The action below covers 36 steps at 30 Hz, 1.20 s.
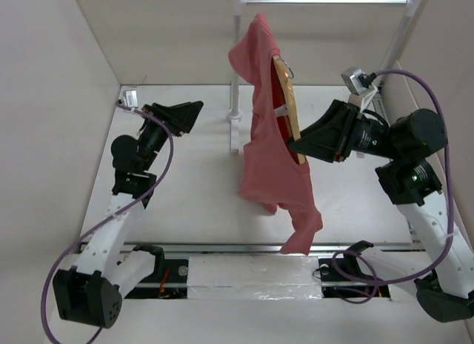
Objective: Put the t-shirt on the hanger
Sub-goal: Place the hanger at the clothesline.
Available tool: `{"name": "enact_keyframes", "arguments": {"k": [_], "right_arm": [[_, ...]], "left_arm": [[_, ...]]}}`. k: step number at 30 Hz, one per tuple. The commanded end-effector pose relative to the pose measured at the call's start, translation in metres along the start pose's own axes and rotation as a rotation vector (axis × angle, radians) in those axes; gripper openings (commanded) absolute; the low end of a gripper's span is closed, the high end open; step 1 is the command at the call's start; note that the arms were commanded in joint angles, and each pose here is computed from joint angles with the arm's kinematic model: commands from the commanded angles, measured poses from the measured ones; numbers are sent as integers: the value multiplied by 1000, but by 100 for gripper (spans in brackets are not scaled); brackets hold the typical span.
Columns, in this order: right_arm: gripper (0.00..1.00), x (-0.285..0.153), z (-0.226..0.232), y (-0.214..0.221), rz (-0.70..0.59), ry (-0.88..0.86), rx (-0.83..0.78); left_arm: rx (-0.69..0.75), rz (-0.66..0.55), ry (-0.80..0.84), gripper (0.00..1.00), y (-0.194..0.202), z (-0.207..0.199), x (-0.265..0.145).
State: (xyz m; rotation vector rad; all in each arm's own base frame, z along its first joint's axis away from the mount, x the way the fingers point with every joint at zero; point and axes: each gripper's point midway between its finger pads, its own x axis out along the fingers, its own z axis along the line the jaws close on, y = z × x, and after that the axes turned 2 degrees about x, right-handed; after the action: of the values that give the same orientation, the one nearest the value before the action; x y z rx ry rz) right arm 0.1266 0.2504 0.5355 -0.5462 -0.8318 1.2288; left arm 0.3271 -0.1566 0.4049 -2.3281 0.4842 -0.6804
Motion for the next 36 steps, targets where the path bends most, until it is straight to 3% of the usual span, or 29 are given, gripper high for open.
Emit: {"name": "enact_keyframes", "arguments": {"k": [1,7,8,10,11,17,25,30,36], "right_arm": [[0,-14,-13,1,-87,74,-13],[0,-39,-38,2,-183,237,0],[0,-41,-45,-2,-193,268,-30],[0,-43,-63,-13,-227,332,-41],[0,-44,-71,-17,-237,347,-53],[0,-67,-141,-67,-346,453,-54],[0,-102,-174,-115,-427,423,-81],[0,-129,-202,-135,-484,424,-32],[0,-139,-206,-164,-500,382,-40]], "left_arm": [[36,-32,78,69,-12,-31,-19],[38,-2,80,60,-18,-54,-35],[44,-1,95,49,-20,-60,-38],[54,23,101,36,-18,-67,-44],[85,21,110,21,-23,-75,-46],[170,76,63,0,-23,-85,-58],[248,181,-15,0,3,-65,-64],[311,202,-102,28,9,-52,-74],[311,207,-108,31,17,-49,-78]]}}
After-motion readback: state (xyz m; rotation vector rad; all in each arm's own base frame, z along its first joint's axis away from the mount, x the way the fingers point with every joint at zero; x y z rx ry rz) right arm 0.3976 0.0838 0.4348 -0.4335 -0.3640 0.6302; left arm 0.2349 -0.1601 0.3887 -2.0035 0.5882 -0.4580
